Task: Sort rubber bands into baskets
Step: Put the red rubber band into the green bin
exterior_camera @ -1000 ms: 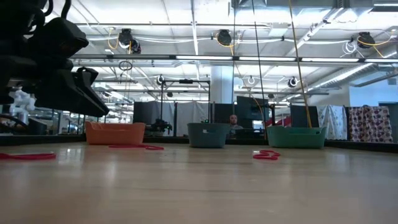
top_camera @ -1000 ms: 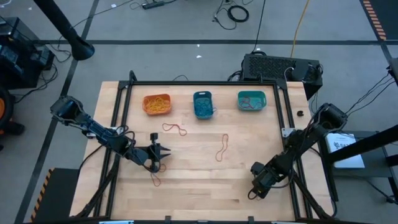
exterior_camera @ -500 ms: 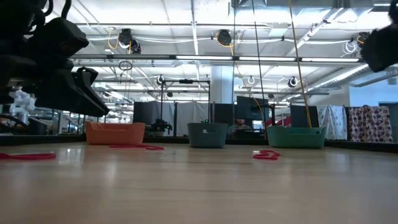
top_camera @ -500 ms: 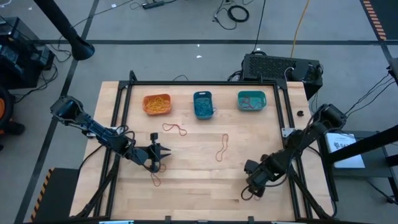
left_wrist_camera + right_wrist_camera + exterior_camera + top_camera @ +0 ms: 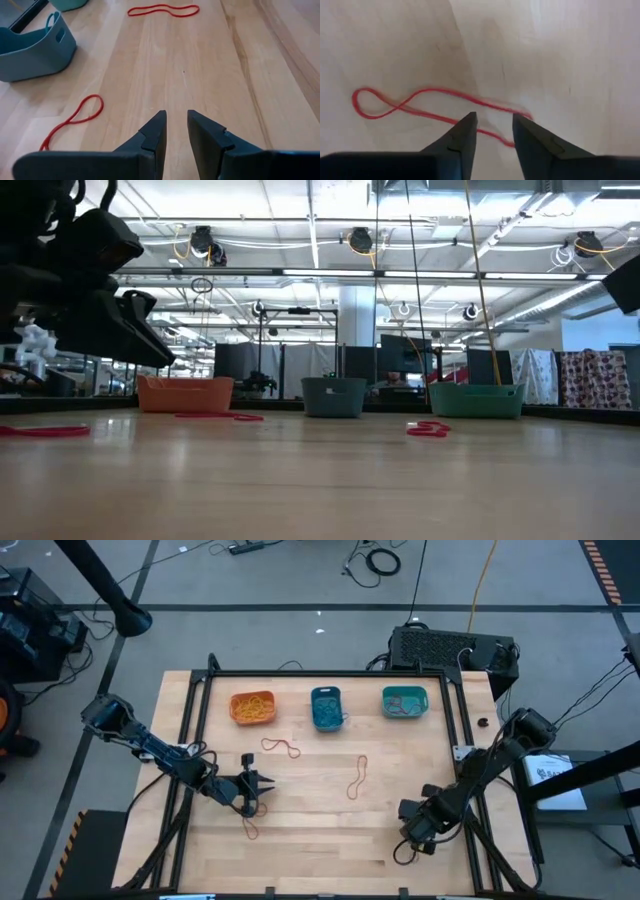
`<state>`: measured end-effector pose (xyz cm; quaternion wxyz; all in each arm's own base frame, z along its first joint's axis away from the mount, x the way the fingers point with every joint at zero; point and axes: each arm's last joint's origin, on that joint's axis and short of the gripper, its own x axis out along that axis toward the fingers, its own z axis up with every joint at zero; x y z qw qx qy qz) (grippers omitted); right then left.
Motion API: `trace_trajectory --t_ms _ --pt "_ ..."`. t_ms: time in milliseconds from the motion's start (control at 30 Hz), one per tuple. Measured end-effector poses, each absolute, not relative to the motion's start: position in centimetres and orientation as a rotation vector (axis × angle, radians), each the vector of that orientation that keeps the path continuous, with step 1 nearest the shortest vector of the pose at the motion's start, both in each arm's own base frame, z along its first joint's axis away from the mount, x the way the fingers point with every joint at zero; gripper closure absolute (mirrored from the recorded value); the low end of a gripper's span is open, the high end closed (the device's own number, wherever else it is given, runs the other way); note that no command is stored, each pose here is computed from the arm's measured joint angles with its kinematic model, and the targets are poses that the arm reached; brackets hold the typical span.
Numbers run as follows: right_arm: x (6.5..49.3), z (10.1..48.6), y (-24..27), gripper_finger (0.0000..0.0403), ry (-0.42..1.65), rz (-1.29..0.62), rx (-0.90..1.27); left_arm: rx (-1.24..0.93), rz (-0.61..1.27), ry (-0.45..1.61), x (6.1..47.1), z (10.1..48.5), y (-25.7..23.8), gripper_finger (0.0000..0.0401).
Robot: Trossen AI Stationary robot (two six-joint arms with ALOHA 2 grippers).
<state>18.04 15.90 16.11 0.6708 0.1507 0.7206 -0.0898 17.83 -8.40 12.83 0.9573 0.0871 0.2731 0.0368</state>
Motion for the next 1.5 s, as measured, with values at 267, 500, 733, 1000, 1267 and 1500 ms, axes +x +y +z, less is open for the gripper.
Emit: trace_trajectory --t_ms 267,500,733,1000,1267,1500 --pt "18.4 15.3 16.1 0.0237 1.623 0.045 0.086 0.155 0.074 0.556 17.8 12.8 -8.4 0.0315" --pt "18.7 14.2 16.4 0.0232 1.644 0.172 -0.058 0.154 0.074 0.555 17.8 12.8 -8.4 0.0315" --pt "18.9 13.1 16.6 0.0253 1.687 0.212 -0.132 0.152 0.075 0.554 17.8 12.8 -8.4 0.0315" --pt "19.6 15.6 17.1 0.0392 1.616 0.194 -0.079 0.152 0.075 0.554 17.8 12.8 -8.4 0.0315" --pt "22.0 21.7 16.8 0.0401 1.391 -0.069 -0.141 0.156 0.074 0.554 17.8 12.8 -8.4 0.0315" --pt "25.1 27.4 12.6 0.0402 1.125 -0.522 -0.237 0.156 0.075 0.553 17.8 12.8 -8.4 0.0315"
